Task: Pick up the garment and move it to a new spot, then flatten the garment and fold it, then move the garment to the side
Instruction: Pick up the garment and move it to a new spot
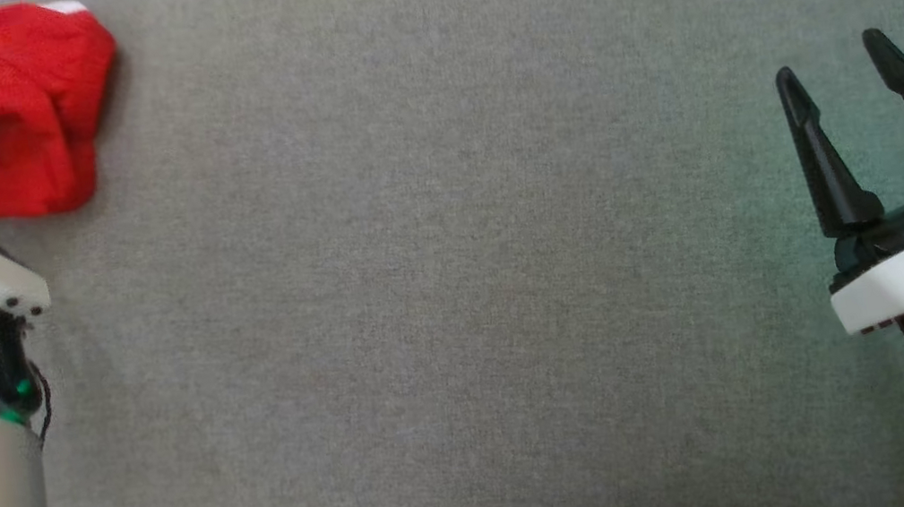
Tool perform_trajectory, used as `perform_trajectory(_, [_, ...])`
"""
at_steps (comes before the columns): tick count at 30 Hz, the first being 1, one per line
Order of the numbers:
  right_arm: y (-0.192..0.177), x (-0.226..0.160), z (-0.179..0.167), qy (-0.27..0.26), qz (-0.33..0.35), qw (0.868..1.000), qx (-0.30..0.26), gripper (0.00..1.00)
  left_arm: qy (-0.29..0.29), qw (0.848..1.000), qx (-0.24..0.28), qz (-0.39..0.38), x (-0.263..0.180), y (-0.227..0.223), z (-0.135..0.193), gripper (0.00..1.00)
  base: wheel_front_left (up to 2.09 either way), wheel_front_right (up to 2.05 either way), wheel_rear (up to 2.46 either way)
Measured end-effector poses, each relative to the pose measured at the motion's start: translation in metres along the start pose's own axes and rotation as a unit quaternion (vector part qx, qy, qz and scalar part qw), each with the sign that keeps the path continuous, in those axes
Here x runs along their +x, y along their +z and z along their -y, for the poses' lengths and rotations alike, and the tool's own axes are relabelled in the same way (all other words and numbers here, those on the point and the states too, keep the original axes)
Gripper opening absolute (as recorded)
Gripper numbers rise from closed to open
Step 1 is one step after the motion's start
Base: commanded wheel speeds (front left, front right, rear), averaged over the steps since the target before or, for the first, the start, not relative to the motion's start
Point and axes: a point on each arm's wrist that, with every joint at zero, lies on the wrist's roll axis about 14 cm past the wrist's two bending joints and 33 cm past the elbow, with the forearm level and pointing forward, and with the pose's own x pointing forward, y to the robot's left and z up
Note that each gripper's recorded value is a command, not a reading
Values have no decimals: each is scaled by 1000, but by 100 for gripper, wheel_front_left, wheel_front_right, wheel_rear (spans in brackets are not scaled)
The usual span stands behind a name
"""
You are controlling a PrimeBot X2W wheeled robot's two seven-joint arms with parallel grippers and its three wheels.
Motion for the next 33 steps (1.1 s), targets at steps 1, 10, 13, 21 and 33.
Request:
perform_trajectory(1, [2, -1, 0, -3, 2, 1000, 1, 100, -4, 1000, 2, 21, -2, 12, 2, 0, 0, 0, 0])
perform_trajectory(10, [27, -27, -9, -17, 42, 999, 10, 100, -34, 994, 0, 107, -75, 37, 9, 0, 0, 0, 0])
perform_trajectory(13, [31, -41, -12, -25, 49, 998, 16, 100, -50, 988, -4, 144, -99, 53, 16, 0, 0, 0, 0])
perform_trajectory(21, [43, -82, -13, -54, 73, 996, 20, 100, -86, 976, -10, 199, -158, 74, 33, 0, 0, 0, 0])
perform_trajectory(33, [35, -124, -3, -96, 95, 990, 43, 100, -238, 951, -21, 196, -193, 82, 133, 0, 0, 0, 0])
